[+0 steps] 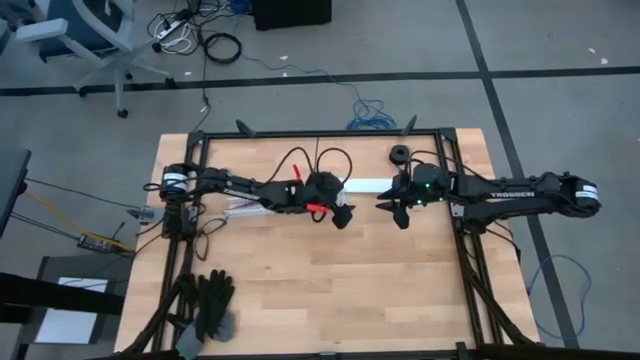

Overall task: Ziptie cables
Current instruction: Close the white cable duct

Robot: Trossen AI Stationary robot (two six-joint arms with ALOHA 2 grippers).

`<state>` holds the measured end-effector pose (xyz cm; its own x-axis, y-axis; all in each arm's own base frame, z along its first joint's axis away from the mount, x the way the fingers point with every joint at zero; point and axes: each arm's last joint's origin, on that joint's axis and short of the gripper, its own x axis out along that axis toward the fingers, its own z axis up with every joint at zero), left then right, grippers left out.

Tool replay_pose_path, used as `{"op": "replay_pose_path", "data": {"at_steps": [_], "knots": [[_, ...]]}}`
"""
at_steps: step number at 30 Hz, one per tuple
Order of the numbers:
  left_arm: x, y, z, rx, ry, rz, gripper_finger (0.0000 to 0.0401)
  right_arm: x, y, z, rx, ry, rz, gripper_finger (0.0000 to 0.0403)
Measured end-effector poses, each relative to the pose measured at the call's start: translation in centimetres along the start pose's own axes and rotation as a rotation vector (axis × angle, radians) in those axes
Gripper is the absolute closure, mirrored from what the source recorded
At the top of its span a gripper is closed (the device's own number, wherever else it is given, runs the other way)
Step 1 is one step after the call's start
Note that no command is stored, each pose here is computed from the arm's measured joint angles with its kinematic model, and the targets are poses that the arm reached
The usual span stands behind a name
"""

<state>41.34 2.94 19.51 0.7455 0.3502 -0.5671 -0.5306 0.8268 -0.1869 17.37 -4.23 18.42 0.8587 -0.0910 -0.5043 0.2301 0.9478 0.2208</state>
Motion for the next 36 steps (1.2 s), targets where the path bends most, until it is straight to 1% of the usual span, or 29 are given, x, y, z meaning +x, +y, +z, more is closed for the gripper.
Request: {"op": "replay_pose_path", "data": {"at_steps": [2, 4, 6, 9, 11, 13, 17, 21, 24, 31, 33, 36], "knots": [[-0.1, -0.2, 0.0, -0.035, -0.005, 0.002, 0.0036, 0.0, 0.0, -0.2, 0.002, 0.017, -0.003, 0.0270], [-0.4, -0.7, -0.6, -0.058, -0.002, 0.050, 0.0036, 0.0, 0.0, -0.2, 0.002, 0.024, -0.004, 0.0270], [-0.8, -1.1, -1.6, -0.095, 0.006, 0.150, 0.0038, 0.0, -0.1, -0.4, -0.005, 0.038, -0.007, 0.0271], [-1.9, -1.2, -3.8, -0.131, 0.061, 0.341, 0.0045, 0.0, -0.1, -0.4, -0.020, 0.043, -0.008, 0.0272], [-2.8, -1.5, -5.1, -0.128, 0.101, 0.417, 0.0050, 0.0, -0.1, -0.5, -0.034, 0.047, -0.009, 0.0272], [-3.7, -2.3, -6.1, -0.136, 0.122, 0.431, 0.0054, 0.0, -0.1, -0.5, -0.046, 0.047, -0.009, 0.0271], [-5.2, -3.4, -7.9, -0.078, 0.194, 0.450, 0.0057, 0.0, -0.1, -0.5, -0.063, 0.047, -0.009, 0.0272], [-7.1, -3.8, -9.3, -0.033, 0.271, 0.508, 0.0058, 0.0, -0.1, -0.5, -0.067, 0.046, -0.009, 0.0272], [-8.8, -3.7, -9.8, -0.003, 0.315, 0.558, 0.0058, 0.0, -0.1, -0.4, -0.069, 0.046, -0.009, 0.0271], [-11.4, -3.9, -10.7, 0.062, 0.297, 0.650, 0.0058, 0.0, 0.0, -0.1, -0.043, 0.007, -0.004, 0.0274], [-11.9, -3.7, -11.0, 0.057, 0.282, 0.684, 0.0058, 0.0, 0.0, 0.2, -0.031, -0.024, 0.000, 0.0274], [-12.0, -3.0, -12.2, 0.019, 0.239, 0.728, 0.0058, 0.0, 0.0, 0.4, -0.016, -0.045, 0.004, 0.0274]]}}
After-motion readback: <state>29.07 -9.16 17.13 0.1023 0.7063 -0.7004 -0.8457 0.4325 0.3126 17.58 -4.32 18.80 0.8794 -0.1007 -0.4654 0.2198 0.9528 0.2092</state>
